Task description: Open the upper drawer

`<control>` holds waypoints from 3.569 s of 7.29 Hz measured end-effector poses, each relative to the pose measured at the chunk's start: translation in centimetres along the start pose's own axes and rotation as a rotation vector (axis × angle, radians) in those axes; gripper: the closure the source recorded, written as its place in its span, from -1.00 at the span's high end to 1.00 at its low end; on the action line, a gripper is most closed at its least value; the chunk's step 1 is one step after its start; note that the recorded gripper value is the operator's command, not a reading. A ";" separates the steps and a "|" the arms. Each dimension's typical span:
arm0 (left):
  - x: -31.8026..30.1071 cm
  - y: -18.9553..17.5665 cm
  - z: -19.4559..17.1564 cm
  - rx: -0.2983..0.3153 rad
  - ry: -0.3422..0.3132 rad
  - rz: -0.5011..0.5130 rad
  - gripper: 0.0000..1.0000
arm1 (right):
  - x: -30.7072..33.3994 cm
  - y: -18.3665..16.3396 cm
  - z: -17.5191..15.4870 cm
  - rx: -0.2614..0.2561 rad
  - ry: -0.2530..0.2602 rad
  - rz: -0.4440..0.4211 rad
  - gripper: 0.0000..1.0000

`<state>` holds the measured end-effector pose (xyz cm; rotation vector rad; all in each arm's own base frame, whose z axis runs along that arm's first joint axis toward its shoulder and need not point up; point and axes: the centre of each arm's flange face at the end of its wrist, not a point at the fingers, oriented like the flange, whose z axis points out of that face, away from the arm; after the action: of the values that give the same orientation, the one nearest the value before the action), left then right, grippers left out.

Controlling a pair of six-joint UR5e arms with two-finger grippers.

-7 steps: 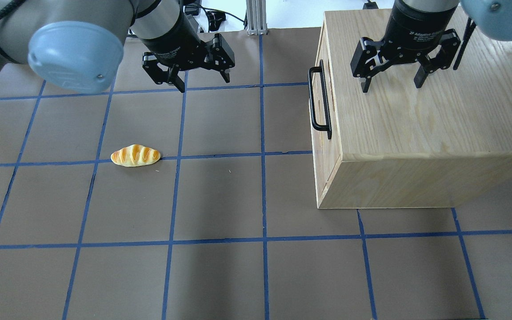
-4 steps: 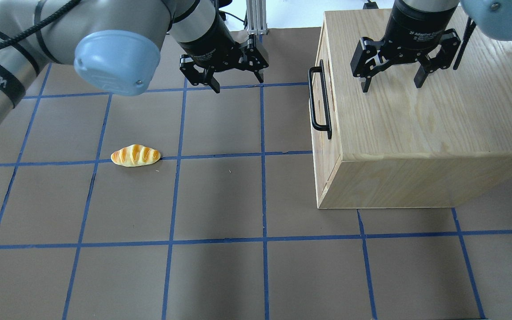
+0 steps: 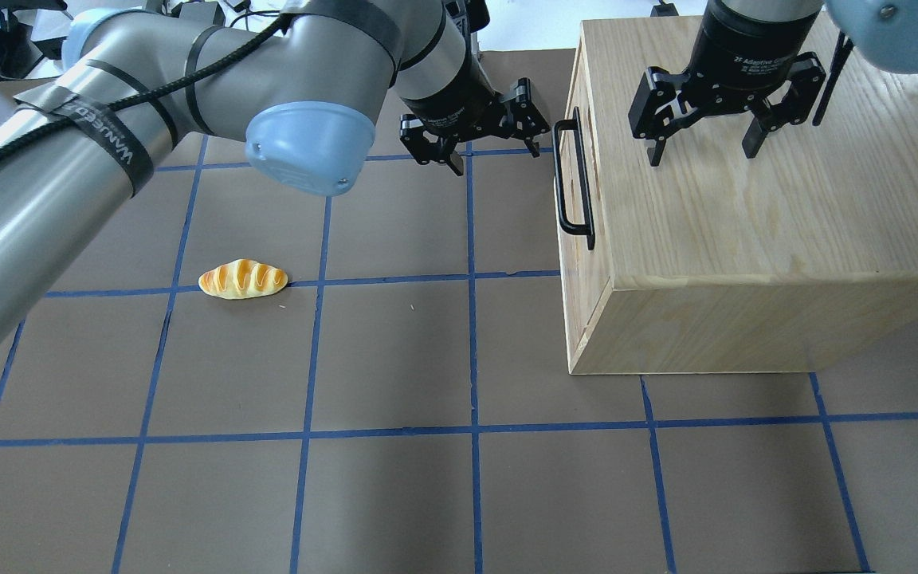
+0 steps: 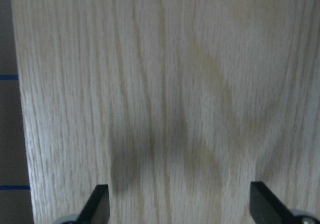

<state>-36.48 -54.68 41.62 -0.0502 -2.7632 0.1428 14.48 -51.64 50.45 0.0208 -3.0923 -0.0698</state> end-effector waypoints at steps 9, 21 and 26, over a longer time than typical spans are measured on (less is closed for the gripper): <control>1.8 0.3 5.1 -0.031 -0.001 -0.012 1.00 | 0.0 0.0 0.0 0.000 0.000 0.000 1.00; 1.0 -0.5 5.4 -0.006 -0.055 0.017 1.00 | 0.0 0.0 0.0 0.001 0.000 -0.001 1.00; 0.6 -0.9 4.9 -0.002 -0.060 0.008 1.00 | 0.0 0.0 0.0 0.001 0.000 0.000 1.00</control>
<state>-38.85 -56.03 37.38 -0.0586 -2.8229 0.1454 14.48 -51.65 50.50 0.0206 -3.0923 -0.0683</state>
